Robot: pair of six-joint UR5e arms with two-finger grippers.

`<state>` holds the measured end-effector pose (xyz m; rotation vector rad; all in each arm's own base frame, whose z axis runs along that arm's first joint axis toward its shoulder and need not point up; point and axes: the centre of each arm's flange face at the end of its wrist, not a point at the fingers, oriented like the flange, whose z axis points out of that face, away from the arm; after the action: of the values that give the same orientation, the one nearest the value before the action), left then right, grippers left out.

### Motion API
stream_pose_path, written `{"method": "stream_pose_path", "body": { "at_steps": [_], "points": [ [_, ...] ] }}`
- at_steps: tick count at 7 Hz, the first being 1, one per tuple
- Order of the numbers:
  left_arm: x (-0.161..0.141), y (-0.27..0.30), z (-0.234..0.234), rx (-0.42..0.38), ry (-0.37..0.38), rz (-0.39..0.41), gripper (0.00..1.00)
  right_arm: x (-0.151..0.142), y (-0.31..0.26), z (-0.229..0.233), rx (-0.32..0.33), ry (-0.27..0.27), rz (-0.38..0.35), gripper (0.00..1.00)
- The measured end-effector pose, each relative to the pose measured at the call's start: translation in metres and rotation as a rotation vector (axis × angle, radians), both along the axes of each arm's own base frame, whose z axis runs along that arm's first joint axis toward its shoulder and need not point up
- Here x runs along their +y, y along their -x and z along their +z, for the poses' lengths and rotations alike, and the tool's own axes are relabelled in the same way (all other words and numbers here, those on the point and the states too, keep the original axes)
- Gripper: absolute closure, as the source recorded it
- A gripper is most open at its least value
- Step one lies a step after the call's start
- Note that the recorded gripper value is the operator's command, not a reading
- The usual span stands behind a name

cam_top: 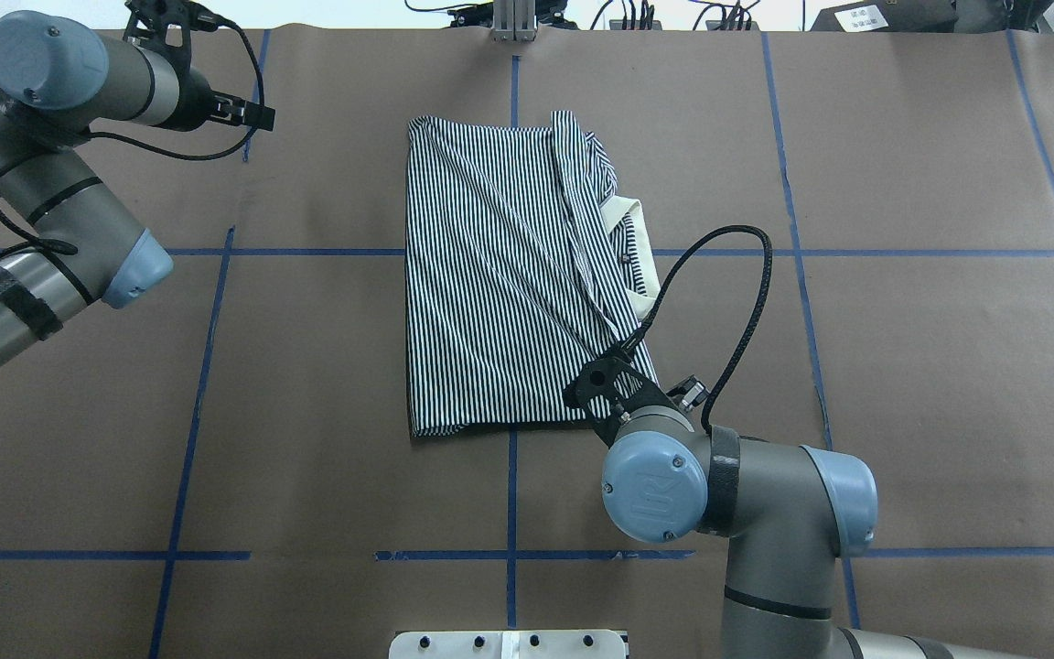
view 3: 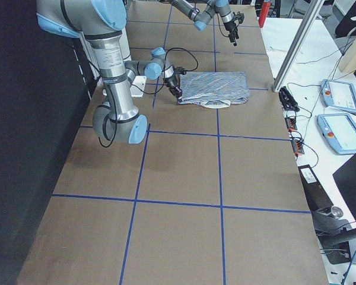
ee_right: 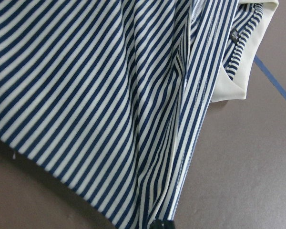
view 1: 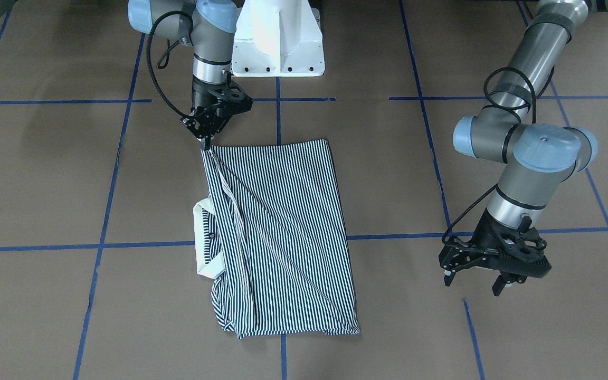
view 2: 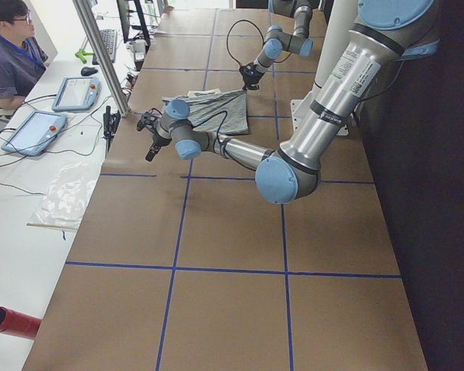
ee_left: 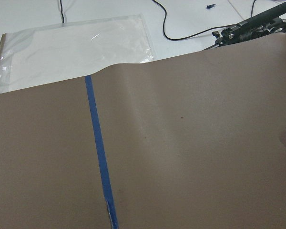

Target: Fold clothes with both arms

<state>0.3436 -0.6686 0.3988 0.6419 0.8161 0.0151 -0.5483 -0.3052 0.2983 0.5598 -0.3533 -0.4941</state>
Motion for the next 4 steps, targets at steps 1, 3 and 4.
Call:
{"method": "stream_pose_path", "body": {
  "at_steps": [1,3,4],
  "points": [
    [0.0,0.0,0.0,0.0,0.0,0.0,0.0,0.002,-0.001,-0.002,-0.019,0.013,0.024,0.29],
    [0.0,-0.001,-0.001,0.0,-0.001,0.001,0.0,-0.005,-0.013,-0.021,-0.074,0.026,0.051,0.29],
    [0.0,-0.001,-0.001,0.001,-0.001,0.001,0.0,-0.018,-0.021,-0.032,-0.099,0.038,0.067,0.3]
  ]
}}
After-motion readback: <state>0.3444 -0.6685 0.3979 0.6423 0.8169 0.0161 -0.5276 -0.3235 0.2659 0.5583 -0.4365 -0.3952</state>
